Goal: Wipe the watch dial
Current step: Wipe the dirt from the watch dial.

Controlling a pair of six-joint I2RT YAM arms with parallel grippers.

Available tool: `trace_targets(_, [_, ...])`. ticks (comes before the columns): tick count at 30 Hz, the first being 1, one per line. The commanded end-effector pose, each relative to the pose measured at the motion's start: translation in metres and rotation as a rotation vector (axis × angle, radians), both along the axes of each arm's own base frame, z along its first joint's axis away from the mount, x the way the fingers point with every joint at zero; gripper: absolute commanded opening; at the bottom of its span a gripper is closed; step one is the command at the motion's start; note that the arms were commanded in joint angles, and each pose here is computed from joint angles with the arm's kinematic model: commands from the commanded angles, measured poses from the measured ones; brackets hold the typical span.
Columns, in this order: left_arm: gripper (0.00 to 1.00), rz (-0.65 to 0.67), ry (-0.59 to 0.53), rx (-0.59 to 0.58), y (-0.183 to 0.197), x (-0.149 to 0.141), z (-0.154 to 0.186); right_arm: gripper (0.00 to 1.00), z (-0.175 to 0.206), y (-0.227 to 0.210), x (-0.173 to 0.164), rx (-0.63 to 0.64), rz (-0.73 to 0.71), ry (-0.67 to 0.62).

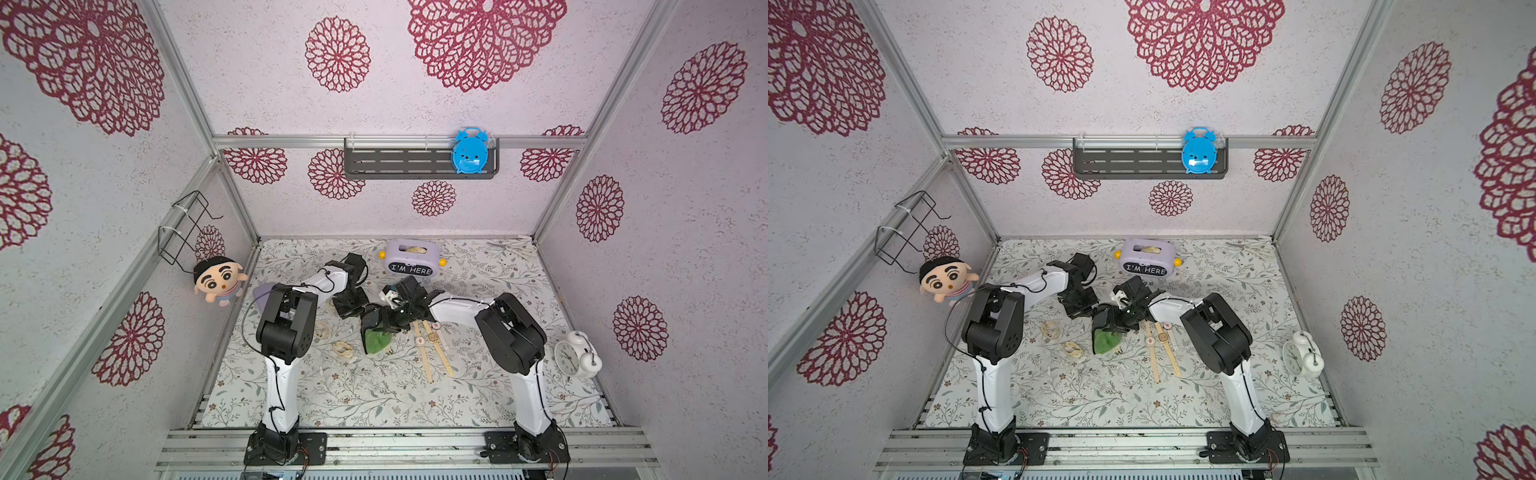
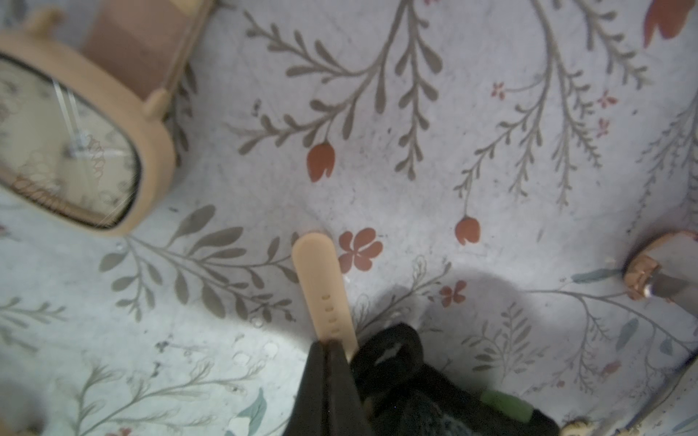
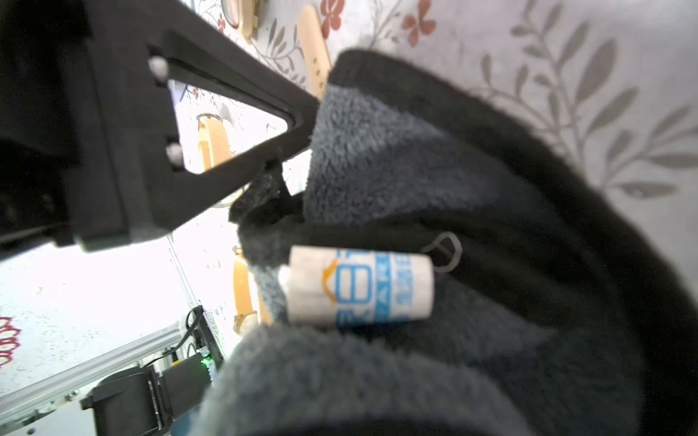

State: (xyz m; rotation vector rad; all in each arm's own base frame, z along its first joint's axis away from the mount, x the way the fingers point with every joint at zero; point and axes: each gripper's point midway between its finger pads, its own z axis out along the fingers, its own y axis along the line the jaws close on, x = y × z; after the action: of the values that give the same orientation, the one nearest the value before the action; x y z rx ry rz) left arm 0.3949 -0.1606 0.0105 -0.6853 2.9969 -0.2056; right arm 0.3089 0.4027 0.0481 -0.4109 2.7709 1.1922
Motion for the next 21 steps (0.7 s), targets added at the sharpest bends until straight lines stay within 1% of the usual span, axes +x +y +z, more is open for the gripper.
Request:
trace_targets(1, [0.00,-0.006,0.024,0.002,-0.004,-0.001,-0.019,0.00,-0.039,-0.026,-0.013,-0.229,0.028,-0.020])
trace_targets(5, [0.00,-0.003,0.028,0.002,-0.005,-0.001,-0.021,0.00,-0.056,-0.050,-0.021,-0.391,0.029,-0.059])
trace_targets(14, [0.00,0.002,0.028,-0.002,-0.006,-0.001,-0.022,0.00,-0.072,-0.092,-0.029,-0.620,-0.014,-0.073])
trace_targets(18, [0.00,0.004,0.028,-0.001,-0.005,-0.001,-0.022,0.00,-0.075,-0.117,-0.029,-0.754,-0.025,-0.071])
trace_targets(21, [0.00,0.004,0.025,-0.001,-0.006,-0.001,-0.022,0.00,-0.072,-0.129,-0.029,-0.803,-0.024,-0.069])
